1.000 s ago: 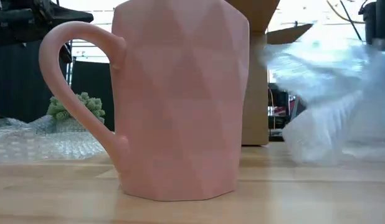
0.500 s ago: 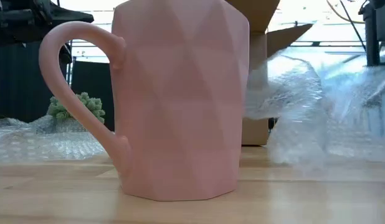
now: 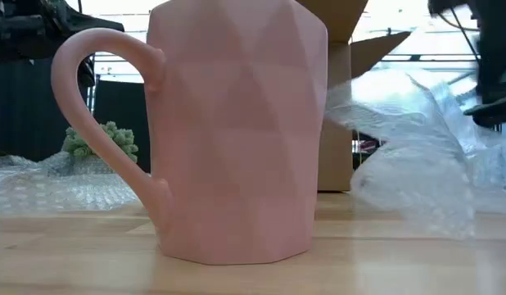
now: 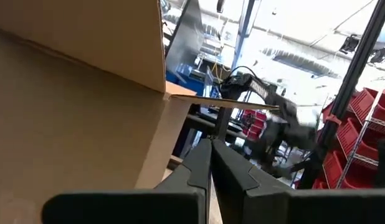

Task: Wrap mug
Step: Wrap the yellow mug with bubble wrap

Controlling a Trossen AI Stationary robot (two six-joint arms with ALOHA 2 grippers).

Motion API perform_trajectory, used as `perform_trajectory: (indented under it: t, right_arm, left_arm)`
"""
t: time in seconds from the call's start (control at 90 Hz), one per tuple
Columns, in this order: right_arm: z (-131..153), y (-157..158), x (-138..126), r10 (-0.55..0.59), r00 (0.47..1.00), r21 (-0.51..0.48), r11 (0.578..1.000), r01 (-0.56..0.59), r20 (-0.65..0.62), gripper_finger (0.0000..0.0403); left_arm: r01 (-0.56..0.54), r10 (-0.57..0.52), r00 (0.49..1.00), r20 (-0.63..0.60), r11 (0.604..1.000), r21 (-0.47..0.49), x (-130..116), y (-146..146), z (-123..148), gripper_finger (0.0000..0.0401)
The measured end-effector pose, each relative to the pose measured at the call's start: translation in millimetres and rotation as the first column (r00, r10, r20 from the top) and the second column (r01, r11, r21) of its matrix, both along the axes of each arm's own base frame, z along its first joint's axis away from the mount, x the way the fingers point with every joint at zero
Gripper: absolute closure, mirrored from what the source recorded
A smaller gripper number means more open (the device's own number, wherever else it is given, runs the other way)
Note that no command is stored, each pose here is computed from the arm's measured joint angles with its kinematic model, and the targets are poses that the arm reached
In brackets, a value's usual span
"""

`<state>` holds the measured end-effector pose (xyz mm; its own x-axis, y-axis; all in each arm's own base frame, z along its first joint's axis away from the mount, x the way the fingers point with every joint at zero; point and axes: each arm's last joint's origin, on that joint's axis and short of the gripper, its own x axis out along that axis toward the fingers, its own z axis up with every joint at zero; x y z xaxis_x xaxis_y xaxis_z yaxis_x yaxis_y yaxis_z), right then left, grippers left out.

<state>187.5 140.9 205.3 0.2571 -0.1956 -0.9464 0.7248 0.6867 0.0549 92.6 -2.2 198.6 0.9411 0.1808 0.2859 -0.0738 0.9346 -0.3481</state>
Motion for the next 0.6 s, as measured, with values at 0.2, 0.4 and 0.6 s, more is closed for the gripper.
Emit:
perform_trajectory:
  t: [0.2,0.4,0.6]
  right_arm:
    - [-64,16,-13,-0.107,0.992,0.113,0.987,0.115,-0.071,0.0206]
    - [-69,44,-5,-0.147,0.987,0.272,0.949,0.157,-0.057,0.0206]
    - [-41,68,9,-0.227,0.972,0.445,0.865,0.231,-0.063,0.0206]
  left_arm:
    - [0.018,-0.018,1.0,-0.003,1.0,-0.02,0,0,-1,0.0401]
    - [0.024,-0.024,1.0,-0.001,1.0,-0.02,0,-1,-1,0.0401]
    - [0.024,-0.024,1.0,0.003,1.0,-0.02,0,0,0,0.0401]
